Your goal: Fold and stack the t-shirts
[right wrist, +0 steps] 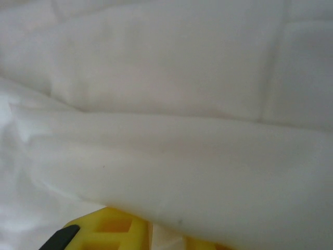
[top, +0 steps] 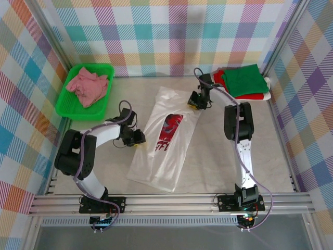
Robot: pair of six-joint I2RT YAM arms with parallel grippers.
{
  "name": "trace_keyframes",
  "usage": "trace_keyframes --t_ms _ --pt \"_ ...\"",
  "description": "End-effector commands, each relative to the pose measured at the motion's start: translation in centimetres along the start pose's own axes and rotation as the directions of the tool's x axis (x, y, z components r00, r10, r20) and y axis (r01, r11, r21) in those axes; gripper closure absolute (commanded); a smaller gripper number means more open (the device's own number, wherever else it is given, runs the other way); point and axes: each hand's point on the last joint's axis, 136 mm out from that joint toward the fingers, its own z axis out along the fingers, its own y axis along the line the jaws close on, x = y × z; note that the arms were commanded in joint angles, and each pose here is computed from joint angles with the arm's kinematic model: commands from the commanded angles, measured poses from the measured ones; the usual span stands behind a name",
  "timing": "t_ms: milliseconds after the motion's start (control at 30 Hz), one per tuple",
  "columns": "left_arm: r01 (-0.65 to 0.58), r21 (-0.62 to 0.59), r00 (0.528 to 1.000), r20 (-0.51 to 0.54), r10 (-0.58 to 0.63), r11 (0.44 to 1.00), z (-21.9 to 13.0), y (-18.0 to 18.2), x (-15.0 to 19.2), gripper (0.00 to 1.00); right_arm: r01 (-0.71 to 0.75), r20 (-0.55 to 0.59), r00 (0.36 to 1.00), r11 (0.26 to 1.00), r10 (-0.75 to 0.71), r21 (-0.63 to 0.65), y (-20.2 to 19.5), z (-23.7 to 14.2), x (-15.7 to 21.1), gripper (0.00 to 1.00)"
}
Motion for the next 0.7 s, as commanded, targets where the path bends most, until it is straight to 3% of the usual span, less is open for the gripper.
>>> trace_keyframes --t_ms 0,133,267,500,667 --pt "0.047 0.008 0.999 -0.007 -0.047 0.999 -0.7 -0.1 1.5 0.67 0.034 -0.023 0.999 0.993 -0.037 -0.110 1.8 2.7 -1.4 0.77" --pt "0.040 0.047 0.996 0.078 -0.044 0.998 -1.5 -1.9 -1.6 0.64 0.072 0.014 0.997 0.964 -0.070 -0.255 5.8 3.0 -4.3 0.74" --pt "0.011 0.107 0.993 0.119 -0.024 0.994 -2.4 -4.8 -4.6 0.64 0.119 0.077 0.992 0.940 -0.100 -0.320 9.0 0.1 -6.3 0.70" --pt "-0.107 0.102 0.967 0.241 0.079 0.989 -4.5 -8.6 -11.7 0.65 0.183 0.137 0.979 0.938 -0.148 -0.293 11.0 -6.1 -4.7 0.62" --pt "-0.103 0.066 0.956 0.281 0.080 0.992 -2.7 -9.3 -17.7 0.70 0.195 0.163 0.971 0.973 -0.174 -0.123 8.7 -6.4 -2.5 0.80"
